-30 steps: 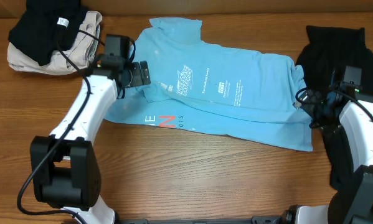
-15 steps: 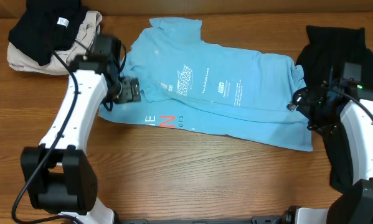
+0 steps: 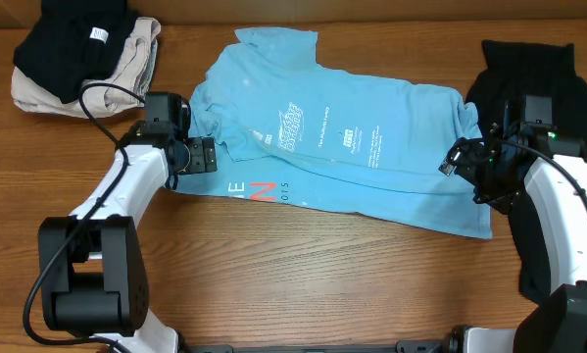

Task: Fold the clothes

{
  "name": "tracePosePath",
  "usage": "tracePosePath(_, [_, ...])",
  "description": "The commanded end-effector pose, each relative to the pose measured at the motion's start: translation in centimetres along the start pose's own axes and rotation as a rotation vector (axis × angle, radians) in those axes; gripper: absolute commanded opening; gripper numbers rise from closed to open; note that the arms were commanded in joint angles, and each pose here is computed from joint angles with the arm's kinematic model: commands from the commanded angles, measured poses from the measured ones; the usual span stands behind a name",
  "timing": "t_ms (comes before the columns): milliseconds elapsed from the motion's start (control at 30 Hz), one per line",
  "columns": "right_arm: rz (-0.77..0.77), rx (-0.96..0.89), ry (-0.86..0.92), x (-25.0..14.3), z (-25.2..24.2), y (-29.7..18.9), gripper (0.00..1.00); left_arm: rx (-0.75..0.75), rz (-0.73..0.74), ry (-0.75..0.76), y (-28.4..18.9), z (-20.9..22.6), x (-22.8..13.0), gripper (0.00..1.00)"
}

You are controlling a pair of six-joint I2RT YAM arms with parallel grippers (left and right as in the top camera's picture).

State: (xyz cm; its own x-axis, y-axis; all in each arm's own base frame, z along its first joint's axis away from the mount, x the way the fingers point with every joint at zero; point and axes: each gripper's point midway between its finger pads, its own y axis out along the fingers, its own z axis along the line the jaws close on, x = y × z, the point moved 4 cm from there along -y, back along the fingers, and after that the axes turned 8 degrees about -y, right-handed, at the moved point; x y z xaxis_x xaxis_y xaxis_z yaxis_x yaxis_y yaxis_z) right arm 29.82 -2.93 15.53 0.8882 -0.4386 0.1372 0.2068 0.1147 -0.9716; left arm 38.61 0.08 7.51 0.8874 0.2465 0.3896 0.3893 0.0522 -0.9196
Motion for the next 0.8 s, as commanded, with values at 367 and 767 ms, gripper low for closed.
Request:
tracePosePath(367, [-0.064, 0.026, -0.019, 1.1, 0.7, -1.1, 0.97, 0.023, 0.051, 0.021, 2.1, 0.4, -1.6, 0.15])
tracePosePath(767, [-0.055, 0.024, -0.022, 0.9, 0.6, -0.9, 0.97, 0.159, 0.071, -0.172, 2.4, 5.7, -2.0, 0.04])
